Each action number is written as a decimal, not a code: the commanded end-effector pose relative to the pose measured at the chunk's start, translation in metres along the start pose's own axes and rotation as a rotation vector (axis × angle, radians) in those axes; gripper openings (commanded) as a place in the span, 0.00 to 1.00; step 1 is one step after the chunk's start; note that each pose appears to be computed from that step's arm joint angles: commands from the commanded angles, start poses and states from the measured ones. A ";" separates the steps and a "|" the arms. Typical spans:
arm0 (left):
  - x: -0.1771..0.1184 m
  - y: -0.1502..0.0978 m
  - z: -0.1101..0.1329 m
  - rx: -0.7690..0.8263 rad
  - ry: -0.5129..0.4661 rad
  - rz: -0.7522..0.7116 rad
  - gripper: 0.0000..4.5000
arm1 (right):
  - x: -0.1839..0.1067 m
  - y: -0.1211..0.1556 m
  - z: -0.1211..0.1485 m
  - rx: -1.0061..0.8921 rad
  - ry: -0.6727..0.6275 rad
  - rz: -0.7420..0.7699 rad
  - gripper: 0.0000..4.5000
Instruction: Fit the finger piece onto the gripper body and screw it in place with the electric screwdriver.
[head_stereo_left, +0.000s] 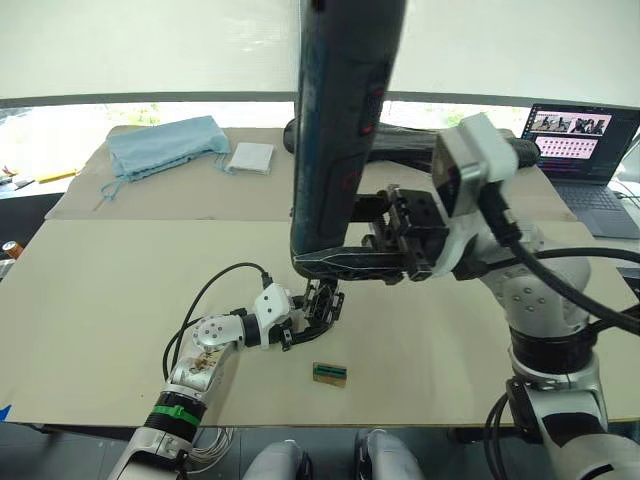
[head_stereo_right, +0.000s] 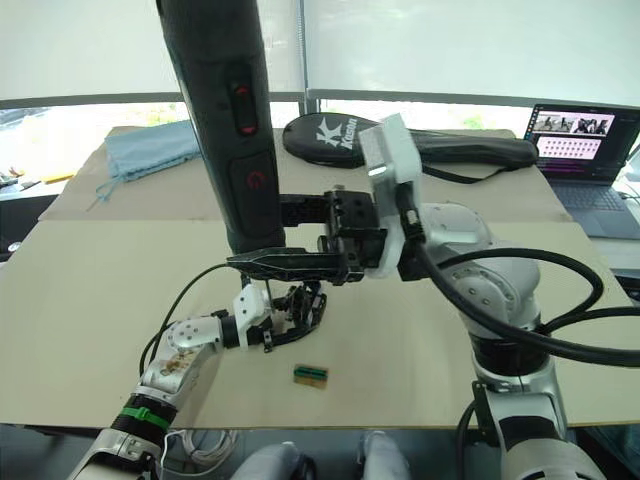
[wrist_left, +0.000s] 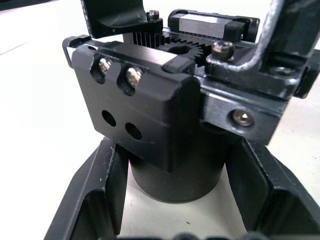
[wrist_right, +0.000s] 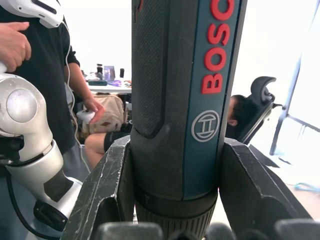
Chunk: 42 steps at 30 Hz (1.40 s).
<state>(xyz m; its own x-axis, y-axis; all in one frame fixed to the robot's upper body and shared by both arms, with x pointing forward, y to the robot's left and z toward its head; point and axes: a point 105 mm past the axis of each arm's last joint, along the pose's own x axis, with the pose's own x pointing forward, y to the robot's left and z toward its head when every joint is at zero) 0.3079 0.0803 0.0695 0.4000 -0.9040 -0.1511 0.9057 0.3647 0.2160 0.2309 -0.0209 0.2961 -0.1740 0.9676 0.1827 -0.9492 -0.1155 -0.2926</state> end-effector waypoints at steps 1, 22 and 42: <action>-0.001 -0.007 -0.019 -0.042 0.067 -0.014 0.51 | 0.007 -0.008 0.004 -0.084 0.013 -0.025 0.43; -0.003 -0.010 -0.021 -0.061 0.073 -0.018 0.51 | 0.007 -0.014 -0.033 -0.110 0.091 -0.051 0.43; -0.003 -0.011 -0.022 -0.071 0.078 -0.026 0.51 | 0.010 -0.016 -0.030 -0.122 0.137 -0.032 0.43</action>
<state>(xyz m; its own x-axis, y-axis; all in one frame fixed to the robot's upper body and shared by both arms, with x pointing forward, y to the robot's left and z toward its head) 0.3056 0.0811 0.0678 0.3941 -0.9056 -0.1568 0.9098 0.3602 0.2063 0.2595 -0.0044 0.2598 -0.0697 0.9964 0.0483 -0.9397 -0.0493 -0.3385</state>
